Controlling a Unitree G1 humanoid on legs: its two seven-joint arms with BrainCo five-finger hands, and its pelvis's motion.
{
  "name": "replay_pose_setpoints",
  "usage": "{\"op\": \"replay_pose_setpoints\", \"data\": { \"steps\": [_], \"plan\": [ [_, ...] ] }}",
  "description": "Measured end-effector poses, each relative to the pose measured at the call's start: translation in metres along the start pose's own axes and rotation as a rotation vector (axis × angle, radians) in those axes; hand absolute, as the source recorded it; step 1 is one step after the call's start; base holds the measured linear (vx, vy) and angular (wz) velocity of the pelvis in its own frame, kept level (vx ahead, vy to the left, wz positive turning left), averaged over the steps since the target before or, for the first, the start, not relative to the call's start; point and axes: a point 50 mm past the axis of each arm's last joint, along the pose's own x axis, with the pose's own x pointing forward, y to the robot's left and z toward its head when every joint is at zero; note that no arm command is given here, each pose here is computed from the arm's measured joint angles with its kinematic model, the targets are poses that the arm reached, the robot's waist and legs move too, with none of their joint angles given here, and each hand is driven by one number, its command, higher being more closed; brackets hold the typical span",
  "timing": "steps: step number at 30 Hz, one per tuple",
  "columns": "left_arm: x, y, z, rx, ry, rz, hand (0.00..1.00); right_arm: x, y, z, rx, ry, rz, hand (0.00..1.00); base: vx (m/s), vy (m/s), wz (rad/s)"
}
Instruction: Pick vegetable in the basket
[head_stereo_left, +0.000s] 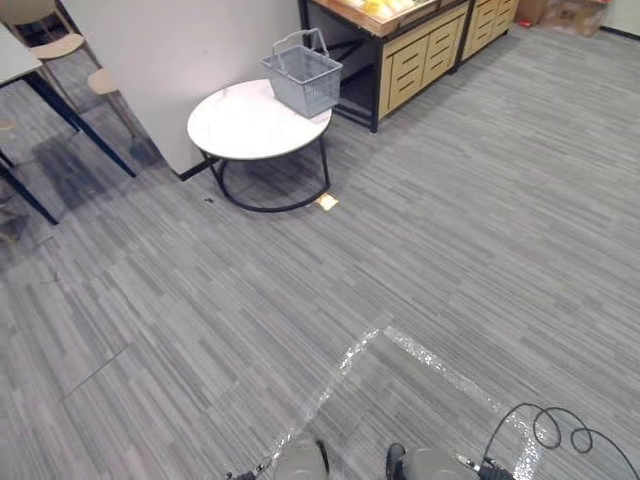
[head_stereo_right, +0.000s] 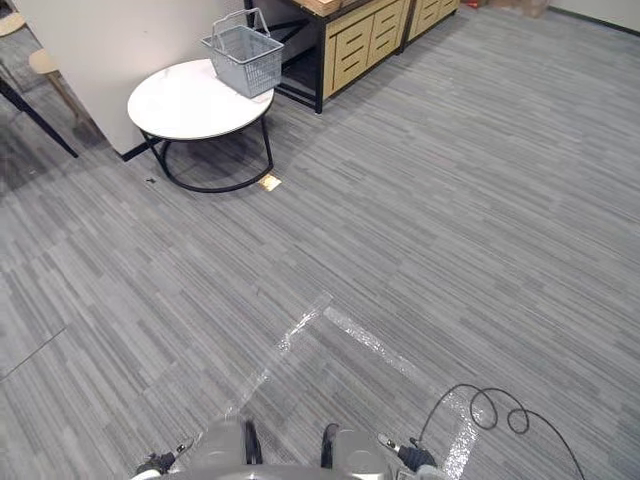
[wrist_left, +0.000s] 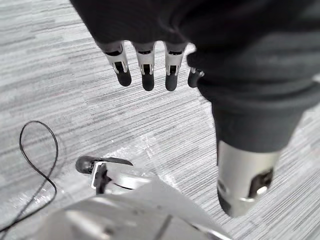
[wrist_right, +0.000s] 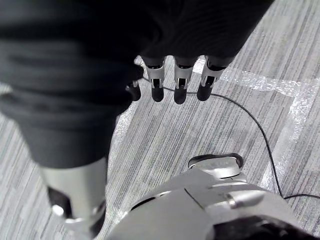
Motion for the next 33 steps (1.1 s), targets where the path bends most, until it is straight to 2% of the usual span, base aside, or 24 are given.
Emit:
{"op": "replay_pose_setpoints", "data": {
  "steps": [11,15,17,20,26,31,33],
  "plan": [
    [-0.006,-0.011,-0.012,-0.038,0.002,-0.051,0.0,0.004,-0.006,0.03,-0.064,-0.07,0.0,0.0,0.32,0.088,-0.28],
    [-0.005,0.018,-0.026,-0.051,0.037,0.021,0.0,0.003,0.015,0.012,-0.029,-0.031,0.044,0.0,0.7,0.328,-0.54],
    [-0.002,0.021,-0.017,-0.028,0.011,0.032,0.0,0.003,0.023,0.012,0.02,-0.044,0.056,0.0,0.76,0.276,0.31],
    [-0.001,0.019,-0.008,0.003,-0.016,0.03,0.0,0.002,0.024,0.013,0.005,-0.053,0.062,0.0,0.75,0.251,0.3],
    [0.0,0.002,0.008,0.053,-0.055,-0.026,0.0,0.002,0.01,0.021,0.033,-0.104,0.017,0.0,0.58,0.056,0.4],
    [-0.006,-0.032,0.021,-0.017,-0.09,-0.129,0.0,0.001,0.008,0.019,0.036,-0.105,0.011,0.0,0.6,-0.217,0.76],
    [-0.005,-0.028,0.02,-0.028,-0.088,-0.12,0.0,0.001,0.01,0.016,0.042,-0.096,0.015,0.0,0.65,-0.364,0.48]
  ]
}}
